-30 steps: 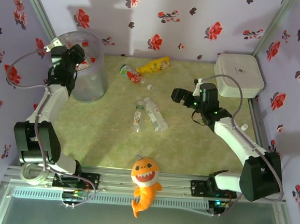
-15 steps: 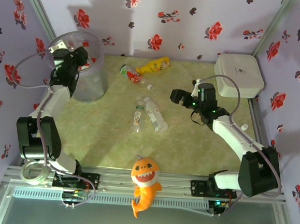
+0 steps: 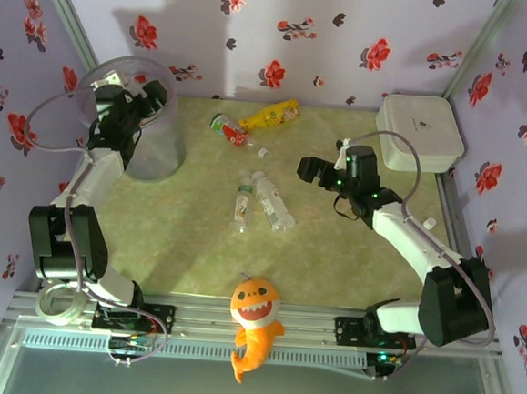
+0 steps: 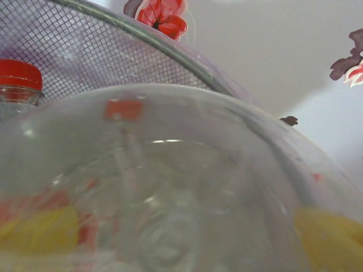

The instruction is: Put the plastic bottles in the bin

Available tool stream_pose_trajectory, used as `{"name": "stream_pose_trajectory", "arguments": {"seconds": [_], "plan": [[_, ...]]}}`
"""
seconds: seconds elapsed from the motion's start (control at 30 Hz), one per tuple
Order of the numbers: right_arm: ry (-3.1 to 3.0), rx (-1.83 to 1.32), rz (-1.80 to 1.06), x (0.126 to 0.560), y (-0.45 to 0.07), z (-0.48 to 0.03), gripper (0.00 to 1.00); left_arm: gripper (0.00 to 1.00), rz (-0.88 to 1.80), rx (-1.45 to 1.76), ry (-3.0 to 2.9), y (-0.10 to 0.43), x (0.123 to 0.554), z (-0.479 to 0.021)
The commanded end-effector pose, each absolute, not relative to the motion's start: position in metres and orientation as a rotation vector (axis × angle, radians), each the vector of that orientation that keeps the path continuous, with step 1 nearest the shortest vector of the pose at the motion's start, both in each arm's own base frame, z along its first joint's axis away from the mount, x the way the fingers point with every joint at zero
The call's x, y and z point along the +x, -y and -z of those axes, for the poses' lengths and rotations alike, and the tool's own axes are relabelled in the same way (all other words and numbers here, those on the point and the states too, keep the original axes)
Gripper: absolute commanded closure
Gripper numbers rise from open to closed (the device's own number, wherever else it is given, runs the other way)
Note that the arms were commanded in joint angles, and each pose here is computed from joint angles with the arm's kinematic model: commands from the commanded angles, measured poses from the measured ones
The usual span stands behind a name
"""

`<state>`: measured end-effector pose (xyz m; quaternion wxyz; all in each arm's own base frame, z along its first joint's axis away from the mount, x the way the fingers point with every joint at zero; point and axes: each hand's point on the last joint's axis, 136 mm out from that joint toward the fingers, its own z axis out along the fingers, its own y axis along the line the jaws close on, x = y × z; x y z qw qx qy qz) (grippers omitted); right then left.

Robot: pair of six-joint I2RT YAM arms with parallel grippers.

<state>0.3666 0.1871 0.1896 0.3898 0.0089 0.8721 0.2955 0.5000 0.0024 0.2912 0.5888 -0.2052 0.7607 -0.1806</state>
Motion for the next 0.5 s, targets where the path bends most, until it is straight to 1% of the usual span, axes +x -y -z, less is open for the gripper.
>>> {"name": "stream_pose_trajectory", "arguments": {"seconds": [0.0,0.13,0.23,0.47], "plan": [[-2.218,-0.013,-0.681,0.37,-0.188,-0.195,0.01,0.02,0.41,-0.439,-1.804,0.003,0.497,-0.299],[-2.315,-0.043,-0.478,0.367,-0.18,-0.18,0.01,0.0,0.401,-0.42,-1.787,0.002,0.496,-0.316],[-2.397,-0.155,-0.332,0.357,-0.188,-0.168,0.01,0.0,0.386,-0.396,-1.783,0.003,0.496,-0.329],[-2.582,-0.294,-0.303,0.322,-0.219,-0.132,0.09,0.0,0.334,-0.36,-1.773,-0.007,0.488,-0.367]]}}
